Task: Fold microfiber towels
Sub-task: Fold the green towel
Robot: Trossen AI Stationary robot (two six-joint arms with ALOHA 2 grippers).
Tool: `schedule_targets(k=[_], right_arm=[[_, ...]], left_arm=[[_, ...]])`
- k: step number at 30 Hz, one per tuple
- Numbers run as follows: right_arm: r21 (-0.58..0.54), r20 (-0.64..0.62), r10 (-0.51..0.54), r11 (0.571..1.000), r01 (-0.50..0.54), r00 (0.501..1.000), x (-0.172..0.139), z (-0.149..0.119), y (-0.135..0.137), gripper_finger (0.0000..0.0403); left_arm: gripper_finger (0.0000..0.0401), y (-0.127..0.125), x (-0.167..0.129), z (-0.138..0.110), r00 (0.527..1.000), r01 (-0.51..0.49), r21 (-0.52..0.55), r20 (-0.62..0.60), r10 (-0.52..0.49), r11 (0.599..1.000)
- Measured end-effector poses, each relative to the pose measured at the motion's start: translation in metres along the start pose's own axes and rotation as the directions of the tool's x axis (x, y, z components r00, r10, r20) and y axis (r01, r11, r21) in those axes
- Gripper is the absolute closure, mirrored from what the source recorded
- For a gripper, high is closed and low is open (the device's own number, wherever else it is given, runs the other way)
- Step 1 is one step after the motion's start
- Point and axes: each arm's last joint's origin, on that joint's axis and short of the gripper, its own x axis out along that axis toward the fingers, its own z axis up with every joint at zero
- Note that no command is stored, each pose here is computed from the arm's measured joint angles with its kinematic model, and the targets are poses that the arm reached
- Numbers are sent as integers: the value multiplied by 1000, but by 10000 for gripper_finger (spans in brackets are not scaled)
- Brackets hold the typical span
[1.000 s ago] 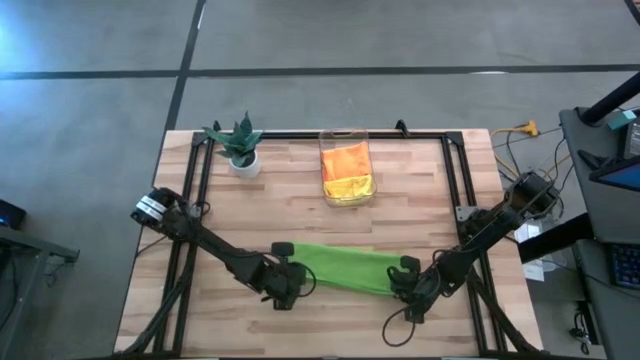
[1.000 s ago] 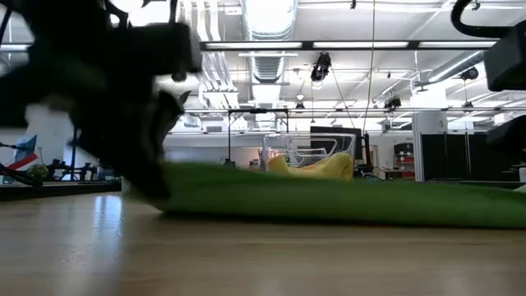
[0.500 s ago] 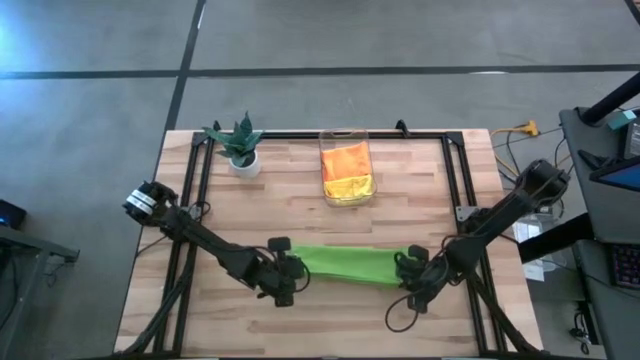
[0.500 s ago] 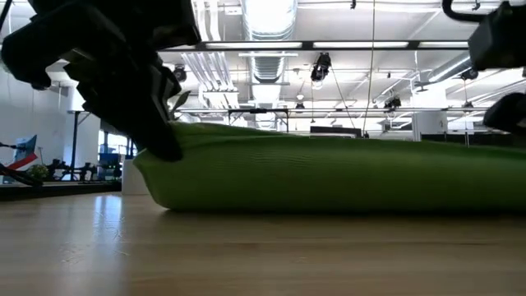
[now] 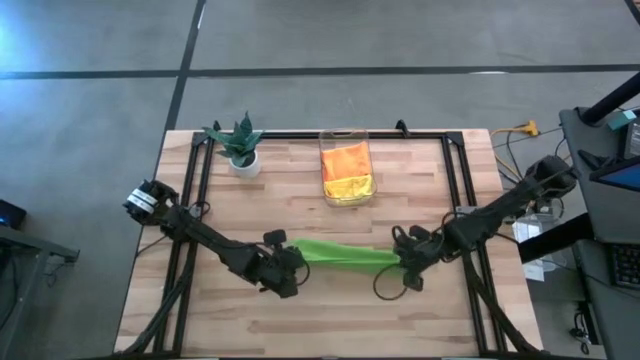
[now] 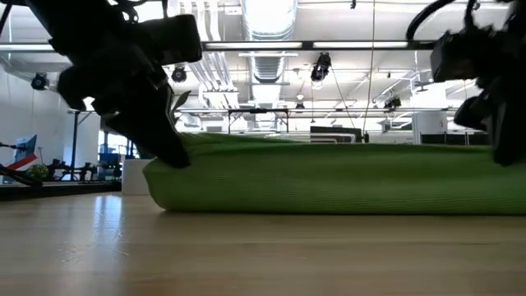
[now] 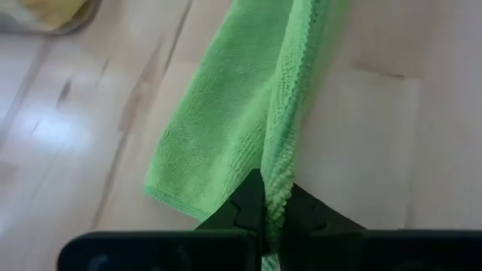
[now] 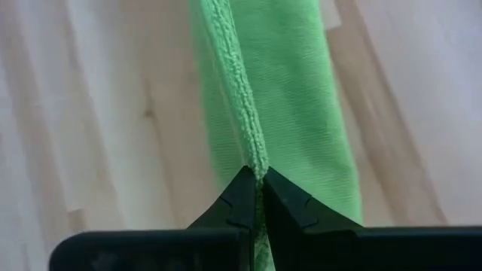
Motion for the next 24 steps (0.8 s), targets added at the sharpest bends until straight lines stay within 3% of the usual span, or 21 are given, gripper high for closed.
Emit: schedule_targets(k=[15,24], right_arm=[[37,-64,-75,996,78,995,18,10,-23,390],[87,-122,-102,990,113,987,26,7,-27,358]], left_arm=[[399,35,20,18,993,-117,-121,-2,118,986],[315,51,32,4,986,-161,-160,-70,152,974]])
